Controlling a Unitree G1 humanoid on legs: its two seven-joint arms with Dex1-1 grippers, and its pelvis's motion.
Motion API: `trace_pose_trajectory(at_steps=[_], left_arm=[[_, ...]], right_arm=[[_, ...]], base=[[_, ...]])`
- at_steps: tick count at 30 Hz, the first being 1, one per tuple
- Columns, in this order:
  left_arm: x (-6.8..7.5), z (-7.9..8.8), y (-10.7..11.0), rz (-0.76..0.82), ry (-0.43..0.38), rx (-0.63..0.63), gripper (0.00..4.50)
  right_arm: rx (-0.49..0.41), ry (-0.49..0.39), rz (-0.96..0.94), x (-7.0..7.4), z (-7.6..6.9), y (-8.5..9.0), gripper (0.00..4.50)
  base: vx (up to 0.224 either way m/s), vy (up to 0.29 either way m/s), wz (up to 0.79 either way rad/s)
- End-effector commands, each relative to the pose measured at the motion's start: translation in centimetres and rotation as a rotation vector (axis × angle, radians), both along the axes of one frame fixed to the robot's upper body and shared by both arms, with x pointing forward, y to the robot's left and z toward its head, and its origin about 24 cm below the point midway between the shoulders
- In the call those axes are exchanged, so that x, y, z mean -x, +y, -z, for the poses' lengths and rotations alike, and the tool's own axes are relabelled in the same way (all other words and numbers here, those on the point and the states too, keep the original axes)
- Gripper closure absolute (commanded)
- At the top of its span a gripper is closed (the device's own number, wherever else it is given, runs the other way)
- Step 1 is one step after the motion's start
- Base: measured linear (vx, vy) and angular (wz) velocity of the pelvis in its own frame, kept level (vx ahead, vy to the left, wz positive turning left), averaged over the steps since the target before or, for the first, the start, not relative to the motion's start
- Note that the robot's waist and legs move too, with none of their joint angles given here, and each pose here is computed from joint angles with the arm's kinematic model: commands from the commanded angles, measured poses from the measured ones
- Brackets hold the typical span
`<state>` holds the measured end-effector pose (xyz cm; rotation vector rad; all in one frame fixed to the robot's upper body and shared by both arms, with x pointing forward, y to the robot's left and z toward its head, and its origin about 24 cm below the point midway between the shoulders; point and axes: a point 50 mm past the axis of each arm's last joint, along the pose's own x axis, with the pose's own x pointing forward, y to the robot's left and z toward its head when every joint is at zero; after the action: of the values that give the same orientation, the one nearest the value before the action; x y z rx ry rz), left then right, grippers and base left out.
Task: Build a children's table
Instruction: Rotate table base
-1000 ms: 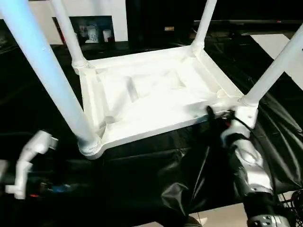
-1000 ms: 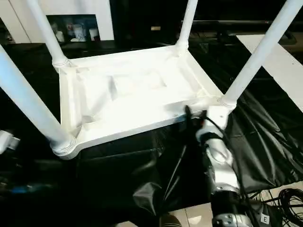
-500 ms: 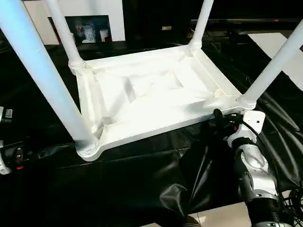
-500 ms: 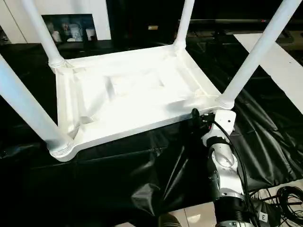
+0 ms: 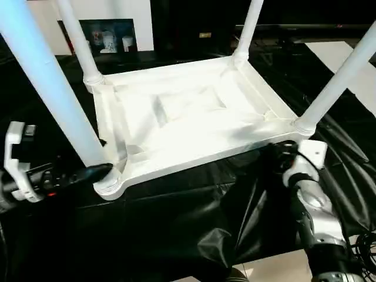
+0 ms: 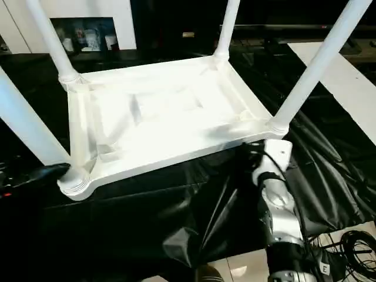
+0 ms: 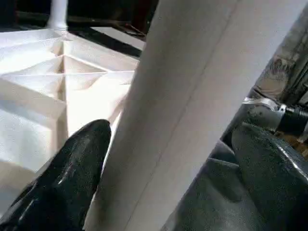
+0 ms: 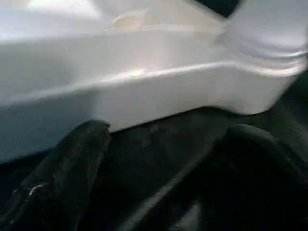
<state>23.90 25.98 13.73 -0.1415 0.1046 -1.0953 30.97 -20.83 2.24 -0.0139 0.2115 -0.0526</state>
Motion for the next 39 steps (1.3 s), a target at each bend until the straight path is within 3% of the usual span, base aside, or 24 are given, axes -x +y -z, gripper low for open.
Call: trace_pose_trajectory(at_steps=[1,9,19,27,39], left_arm=[[-0.2,-0.2,-1.8,0.063,-0.008,-0.014,0.04],[-0.7,-0.8,-5.8,0.253,-0.034,0.041,0.04],[1.3,-1.9,-11.7,0.559,-0.066,0.063,0.04],[1.1,-1.8,-14.3,0.634,-0.065,0.083,0.04],[-0.6,-1.0,-16.9,0.598,-0.097,0.060,0.04]], right_arm=[[0.002,0.022,-0.101,-0.5,0.0,1.1,0.08],[-0.004,0.028,-0.251,-1.7,-0.8,2.8,0.08],[0.000,0.028,-0.471,-2.0,-1.1,5.8,0.08],[-0.002,0.027,-0.526,-2.1,-1.1,6.9,0.08],[-0.027,0.022,-0.702,-1.9,-1.4,10.1,0.08]], base=[[0.000,0.000,0.00],[0.000,0.000,0.00],[0.000,0.000,0.00],[0.000,0.000,0.00],[0.000,0.000,0.00]])
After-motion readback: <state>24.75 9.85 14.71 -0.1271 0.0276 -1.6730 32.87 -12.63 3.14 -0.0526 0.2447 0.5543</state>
